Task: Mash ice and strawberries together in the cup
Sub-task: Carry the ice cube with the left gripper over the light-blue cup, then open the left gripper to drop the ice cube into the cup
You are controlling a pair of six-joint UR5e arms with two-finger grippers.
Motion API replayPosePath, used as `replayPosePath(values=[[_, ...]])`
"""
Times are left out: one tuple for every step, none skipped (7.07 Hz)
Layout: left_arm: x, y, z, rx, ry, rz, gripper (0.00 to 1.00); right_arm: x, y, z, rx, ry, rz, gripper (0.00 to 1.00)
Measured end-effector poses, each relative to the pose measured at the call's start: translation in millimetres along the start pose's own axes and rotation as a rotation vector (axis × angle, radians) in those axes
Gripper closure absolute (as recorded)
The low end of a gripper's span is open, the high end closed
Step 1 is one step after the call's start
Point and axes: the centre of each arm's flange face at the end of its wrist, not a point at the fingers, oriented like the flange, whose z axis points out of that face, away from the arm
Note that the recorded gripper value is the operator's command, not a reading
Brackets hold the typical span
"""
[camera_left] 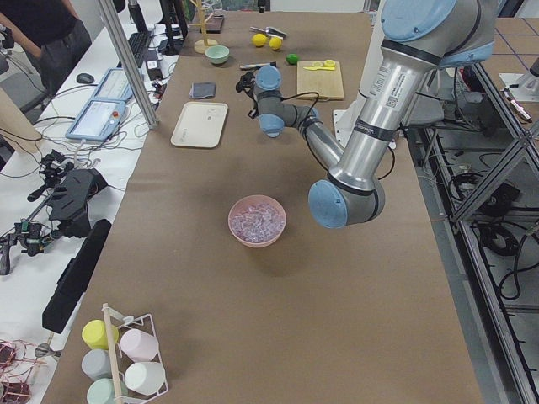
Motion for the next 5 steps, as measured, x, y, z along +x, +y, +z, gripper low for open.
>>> replayPosePath(values=[[16.6, 9.6, 14.5, 0.012, -0.007, -0.003, 1.00, -0.1, -0.1, -0.1, 0.000, 0.000, 0.000, 0.00], [29.9, 17.0, 25.6, 0.023, -0.014, -0.007, 1.00, 0.1, 0.1, 0.0, 0.000, 0.001, -0.001, 0.00], [39.8, 24.0, 35.2, 0.032, -0.022, -0.006, 1.00, 0.5, 0.7, 0.2, -0.001, 0.001, 0.000, 0.00], [45.5, 30.4, 42.8, 0.033, -0.028, -0.007, 1.00, 0.6, 1.7, 0.3, -0.001, 0.001, -0.001, 0.00], [48.1, 35.0, 47.6, 0.030, -0.031, -0.011, 1.00, 1.2, 2.8, 0.6, -0.002, 0.001, -0.001, 0.00]])
